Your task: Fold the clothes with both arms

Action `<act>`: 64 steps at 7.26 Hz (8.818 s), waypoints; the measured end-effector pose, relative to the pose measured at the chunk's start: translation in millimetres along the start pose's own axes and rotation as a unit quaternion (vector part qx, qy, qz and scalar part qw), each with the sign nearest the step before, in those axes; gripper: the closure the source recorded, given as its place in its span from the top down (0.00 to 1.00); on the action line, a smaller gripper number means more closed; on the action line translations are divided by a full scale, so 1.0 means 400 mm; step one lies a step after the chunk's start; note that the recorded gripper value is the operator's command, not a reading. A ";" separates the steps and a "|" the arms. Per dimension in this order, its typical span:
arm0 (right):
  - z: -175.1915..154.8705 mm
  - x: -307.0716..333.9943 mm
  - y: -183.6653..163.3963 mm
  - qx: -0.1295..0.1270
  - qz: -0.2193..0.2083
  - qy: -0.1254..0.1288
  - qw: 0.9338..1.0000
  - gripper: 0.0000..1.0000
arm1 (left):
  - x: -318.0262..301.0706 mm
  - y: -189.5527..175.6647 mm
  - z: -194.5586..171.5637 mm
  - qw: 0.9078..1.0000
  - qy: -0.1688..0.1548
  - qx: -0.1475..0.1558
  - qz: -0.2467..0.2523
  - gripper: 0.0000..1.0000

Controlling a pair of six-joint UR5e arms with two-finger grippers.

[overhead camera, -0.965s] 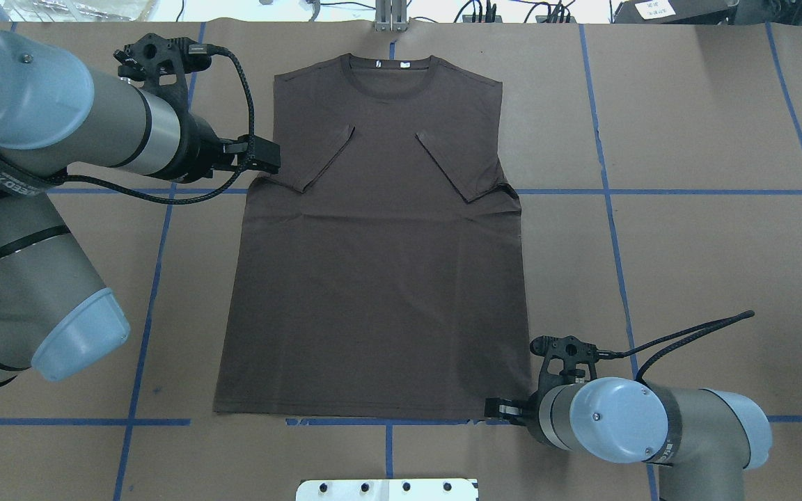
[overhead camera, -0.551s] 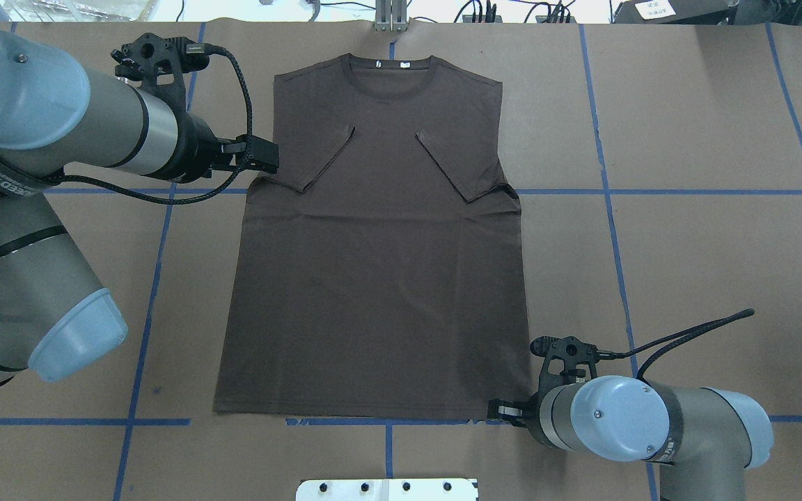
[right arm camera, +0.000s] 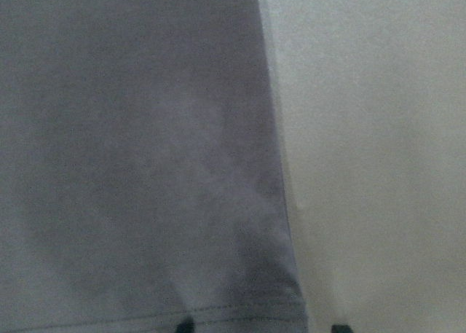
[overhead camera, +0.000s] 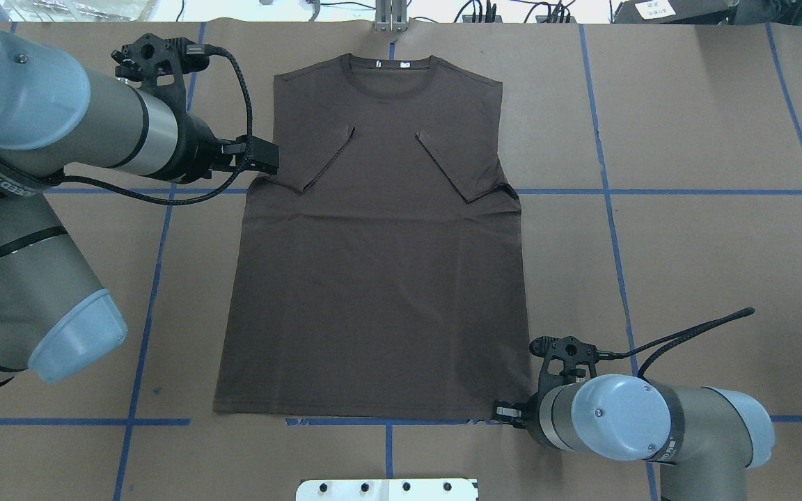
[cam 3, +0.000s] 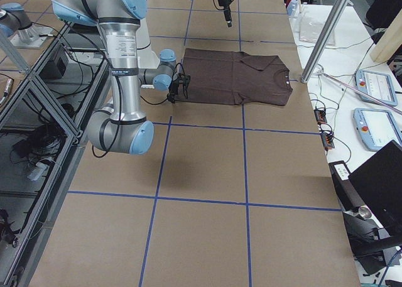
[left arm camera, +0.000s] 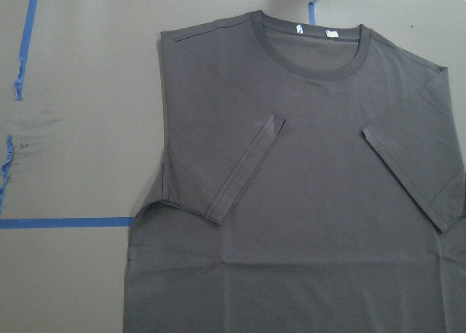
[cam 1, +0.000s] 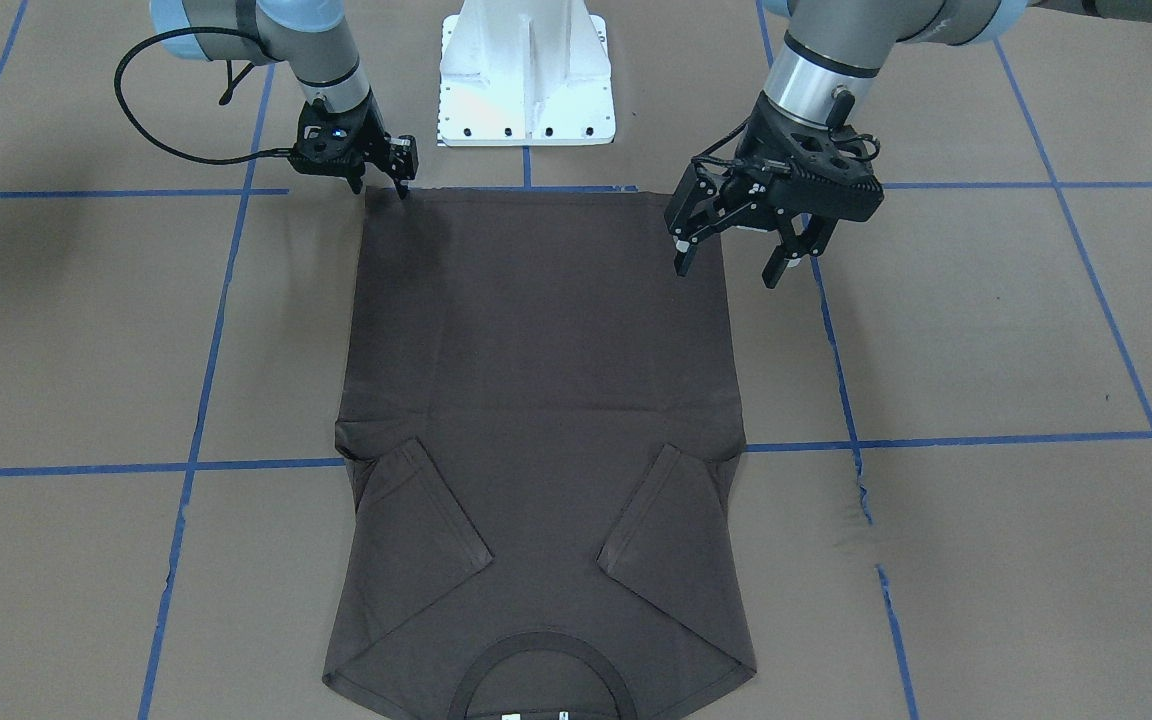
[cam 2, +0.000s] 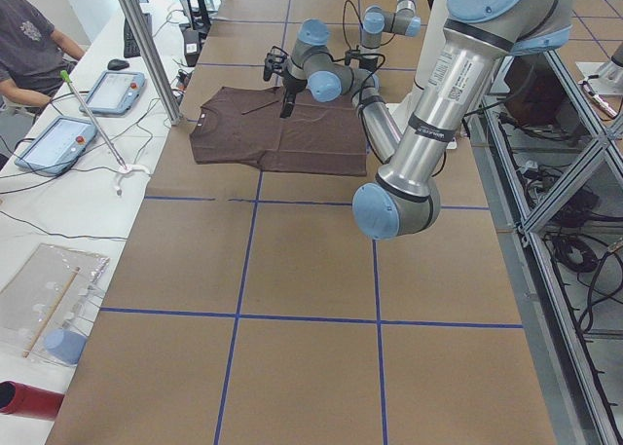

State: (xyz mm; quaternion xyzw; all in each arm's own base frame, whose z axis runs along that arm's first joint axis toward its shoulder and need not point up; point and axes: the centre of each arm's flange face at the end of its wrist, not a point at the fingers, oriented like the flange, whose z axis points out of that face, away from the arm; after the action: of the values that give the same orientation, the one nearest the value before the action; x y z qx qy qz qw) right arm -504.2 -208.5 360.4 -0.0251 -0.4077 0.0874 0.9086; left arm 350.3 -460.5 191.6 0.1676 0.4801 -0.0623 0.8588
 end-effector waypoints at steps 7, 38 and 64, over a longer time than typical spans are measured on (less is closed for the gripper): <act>-0.021 -0.001 -0.011 0.004 0.003 -0.006 1.000 0.28 | 0.005 -0.002 -0.003 1.000 0.002 0.001 0.001 1.00; -0.304 -0.068 -0.149 0.024 -0.038 -0.085 0.995 0.00 | -0.147 0.696 0.239 0.960 -0.144 -0.049 -0.235 0.96; -0.376 0.058 -0.033 -0.124 -0.051 -0.075 0.988 0.00 | 0.005 0.794 -0.090 0.964 -0.104 -0.122 -0.213 0.00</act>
State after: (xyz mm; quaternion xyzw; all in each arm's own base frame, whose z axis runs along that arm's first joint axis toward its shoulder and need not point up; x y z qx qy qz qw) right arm -375.1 -213.4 279.0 -0.1096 -0.4836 -0.0086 0.8684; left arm 407.6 -150.6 245.0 -0.0520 0.4171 -0.2012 0.8848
